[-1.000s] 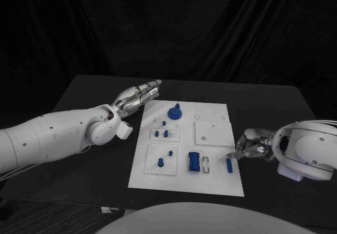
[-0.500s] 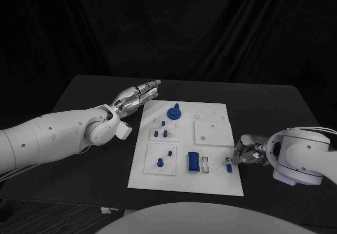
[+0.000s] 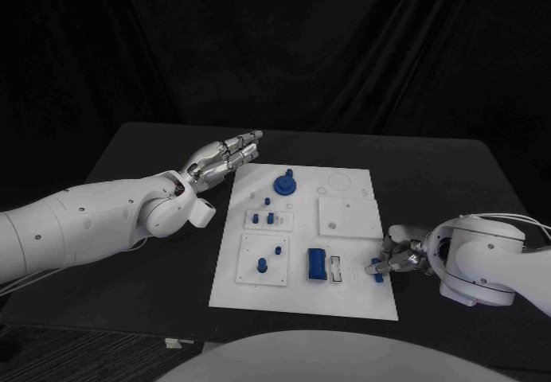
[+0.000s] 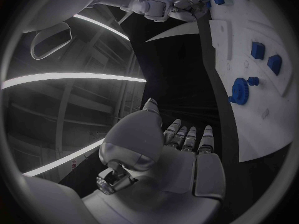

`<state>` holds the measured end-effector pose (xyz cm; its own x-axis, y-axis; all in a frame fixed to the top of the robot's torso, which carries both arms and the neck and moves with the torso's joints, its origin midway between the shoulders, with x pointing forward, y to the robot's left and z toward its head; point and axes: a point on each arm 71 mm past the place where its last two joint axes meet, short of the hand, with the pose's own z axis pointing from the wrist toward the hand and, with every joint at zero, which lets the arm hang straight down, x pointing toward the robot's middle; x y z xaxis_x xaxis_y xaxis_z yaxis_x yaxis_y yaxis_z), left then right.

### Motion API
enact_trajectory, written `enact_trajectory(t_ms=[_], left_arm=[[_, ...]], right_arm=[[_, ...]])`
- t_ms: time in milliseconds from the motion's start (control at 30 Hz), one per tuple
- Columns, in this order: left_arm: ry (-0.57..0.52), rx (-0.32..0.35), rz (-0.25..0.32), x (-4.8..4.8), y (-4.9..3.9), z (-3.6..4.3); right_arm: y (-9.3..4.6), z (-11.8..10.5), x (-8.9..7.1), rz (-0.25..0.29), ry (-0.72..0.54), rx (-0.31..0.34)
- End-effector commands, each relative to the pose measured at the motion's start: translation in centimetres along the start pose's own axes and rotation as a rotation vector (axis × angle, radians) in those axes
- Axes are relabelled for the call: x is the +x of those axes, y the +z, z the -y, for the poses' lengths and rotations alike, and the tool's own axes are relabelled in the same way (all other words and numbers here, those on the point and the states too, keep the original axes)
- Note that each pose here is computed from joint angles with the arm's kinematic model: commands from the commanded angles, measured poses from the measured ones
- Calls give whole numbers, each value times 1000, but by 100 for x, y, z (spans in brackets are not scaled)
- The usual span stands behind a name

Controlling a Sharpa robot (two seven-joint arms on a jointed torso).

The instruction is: Assemble the parts on the task board

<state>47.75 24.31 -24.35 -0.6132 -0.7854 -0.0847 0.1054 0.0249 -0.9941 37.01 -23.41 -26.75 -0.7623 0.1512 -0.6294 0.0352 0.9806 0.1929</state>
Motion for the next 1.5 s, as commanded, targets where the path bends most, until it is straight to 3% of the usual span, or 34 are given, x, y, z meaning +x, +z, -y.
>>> enact_trajectory(t_ms=[33,400,567,667,1067,1500], left_arm=[[-10,13,-12,20,4,6],[-11,12,-13,17,-6,6],[-11,12,-11,12,-17,8],[-11,12,-11,12,-20,9],[-10,11,-9,18,-18,9],[-11,11,-13,31,0,5]], right_arm=[[44,57,91,-2,0,55],[33,41,83,47,8,47],[-5,20,73,86,67,28],[-34,16,88,80,133,20],[-176,4,62,-77,482,33],[-147,-227,66,-199,560,-8]])
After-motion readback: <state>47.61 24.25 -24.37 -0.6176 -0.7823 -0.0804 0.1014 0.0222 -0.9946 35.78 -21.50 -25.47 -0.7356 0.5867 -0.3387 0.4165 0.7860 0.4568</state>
